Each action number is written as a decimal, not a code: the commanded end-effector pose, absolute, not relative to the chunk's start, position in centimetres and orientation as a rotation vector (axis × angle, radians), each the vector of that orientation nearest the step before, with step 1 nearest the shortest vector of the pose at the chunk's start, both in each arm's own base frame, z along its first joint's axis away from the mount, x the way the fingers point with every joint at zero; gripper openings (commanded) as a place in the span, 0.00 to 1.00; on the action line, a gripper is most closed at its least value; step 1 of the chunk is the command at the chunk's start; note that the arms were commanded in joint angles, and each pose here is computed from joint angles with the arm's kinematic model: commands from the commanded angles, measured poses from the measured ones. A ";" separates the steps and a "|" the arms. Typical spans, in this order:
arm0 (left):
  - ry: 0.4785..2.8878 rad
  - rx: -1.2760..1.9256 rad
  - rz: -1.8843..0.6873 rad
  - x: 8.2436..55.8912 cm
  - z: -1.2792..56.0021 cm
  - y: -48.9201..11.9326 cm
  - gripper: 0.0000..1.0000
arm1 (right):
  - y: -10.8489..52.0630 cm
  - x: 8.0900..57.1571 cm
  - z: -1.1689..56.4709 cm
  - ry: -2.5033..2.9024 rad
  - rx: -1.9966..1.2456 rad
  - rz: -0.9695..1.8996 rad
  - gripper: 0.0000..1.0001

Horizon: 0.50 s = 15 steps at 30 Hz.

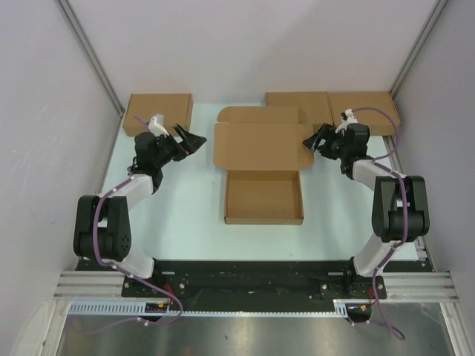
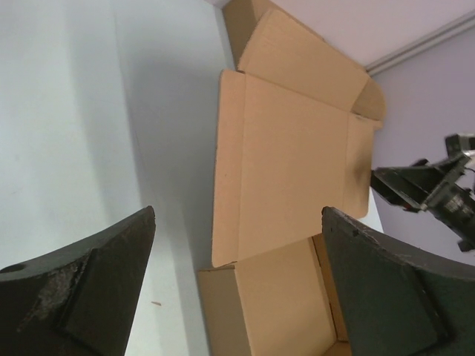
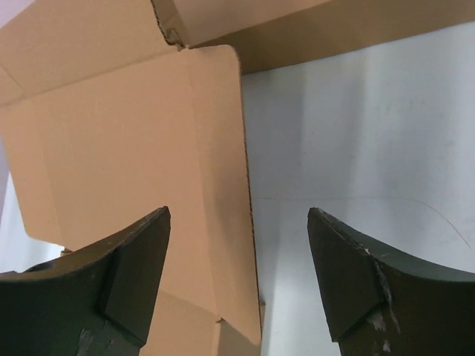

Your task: Fold the paper box

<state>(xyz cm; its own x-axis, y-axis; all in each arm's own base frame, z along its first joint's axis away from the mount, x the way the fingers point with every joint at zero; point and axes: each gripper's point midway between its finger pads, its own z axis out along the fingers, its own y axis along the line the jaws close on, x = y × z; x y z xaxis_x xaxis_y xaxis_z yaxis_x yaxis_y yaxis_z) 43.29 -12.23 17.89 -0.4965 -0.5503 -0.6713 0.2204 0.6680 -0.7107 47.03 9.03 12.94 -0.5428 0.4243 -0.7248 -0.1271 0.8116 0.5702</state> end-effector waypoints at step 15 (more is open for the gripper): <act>1.700 -0.110 -1.238 44.9 20.8 -12.4 0.98 | 10.3 50.4 13.6 1.912 0.138 0.960 0.57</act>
<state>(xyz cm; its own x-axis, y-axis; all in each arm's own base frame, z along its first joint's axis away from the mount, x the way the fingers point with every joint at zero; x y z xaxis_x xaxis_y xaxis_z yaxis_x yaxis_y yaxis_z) 44.52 -13.20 19.03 -0.5160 -0.5330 -0.6705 0.3627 0.5732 -0.7348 48.92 9.51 11.15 -0.5705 0.4655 -0.6767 -0.1958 0.7230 0.6625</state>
